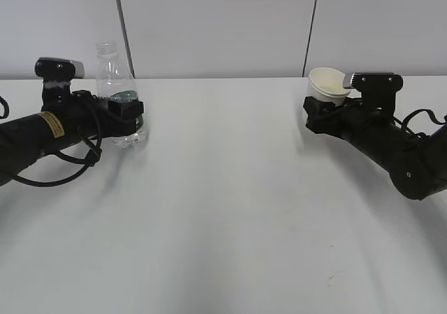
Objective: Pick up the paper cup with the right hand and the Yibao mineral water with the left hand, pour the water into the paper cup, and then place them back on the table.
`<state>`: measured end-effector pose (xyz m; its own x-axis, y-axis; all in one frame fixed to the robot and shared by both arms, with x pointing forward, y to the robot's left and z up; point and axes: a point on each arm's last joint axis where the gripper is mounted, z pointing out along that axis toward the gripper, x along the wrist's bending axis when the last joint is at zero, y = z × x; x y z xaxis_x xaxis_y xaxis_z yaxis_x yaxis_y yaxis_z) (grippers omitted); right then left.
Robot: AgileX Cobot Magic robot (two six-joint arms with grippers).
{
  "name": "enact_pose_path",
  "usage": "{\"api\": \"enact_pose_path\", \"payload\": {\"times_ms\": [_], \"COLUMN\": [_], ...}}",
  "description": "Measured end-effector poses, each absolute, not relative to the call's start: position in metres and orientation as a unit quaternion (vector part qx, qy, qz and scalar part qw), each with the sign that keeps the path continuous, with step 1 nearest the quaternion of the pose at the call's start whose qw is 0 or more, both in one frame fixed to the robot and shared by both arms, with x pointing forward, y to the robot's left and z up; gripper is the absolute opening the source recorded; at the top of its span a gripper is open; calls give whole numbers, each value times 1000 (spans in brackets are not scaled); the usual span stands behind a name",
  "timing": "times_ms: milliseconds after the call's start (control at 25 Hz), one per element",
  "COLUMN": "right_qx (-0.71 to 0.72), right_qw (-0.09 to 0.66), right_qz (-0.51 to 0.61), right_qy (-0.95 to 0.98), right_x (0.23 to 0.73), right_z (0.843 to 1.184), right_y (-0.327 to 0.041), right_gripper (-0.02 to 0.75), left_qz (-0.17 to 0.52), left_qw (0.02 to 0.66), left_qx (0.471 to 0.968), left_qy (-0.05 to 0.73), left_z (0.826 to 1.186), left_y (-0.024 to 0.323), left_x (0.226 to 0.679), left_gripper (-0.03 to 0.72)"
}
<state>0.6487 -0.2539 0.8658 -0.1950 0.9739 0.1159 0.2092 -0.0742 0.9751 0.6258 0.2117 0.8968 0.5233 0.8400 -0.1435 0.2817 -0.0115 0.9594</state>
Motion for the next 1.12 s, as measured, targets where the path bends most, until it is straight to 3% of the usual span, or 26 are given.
{"api": "enact_pose_path", "payload": {"times_ms": [1120], "right_qx": [487], "right_qw": [345], "right_qz": [509], "right_qy": [619], "right_x": [645], "right_z": [858], "right_y": [-247], "right_gripper": [539], "left_qz": [279], "left_qw": [569], "left_qx": [650], "left_qy": [420], "left_z": [873], "left_y": [215], "left_x": [631], "left_gripper": [335]}}
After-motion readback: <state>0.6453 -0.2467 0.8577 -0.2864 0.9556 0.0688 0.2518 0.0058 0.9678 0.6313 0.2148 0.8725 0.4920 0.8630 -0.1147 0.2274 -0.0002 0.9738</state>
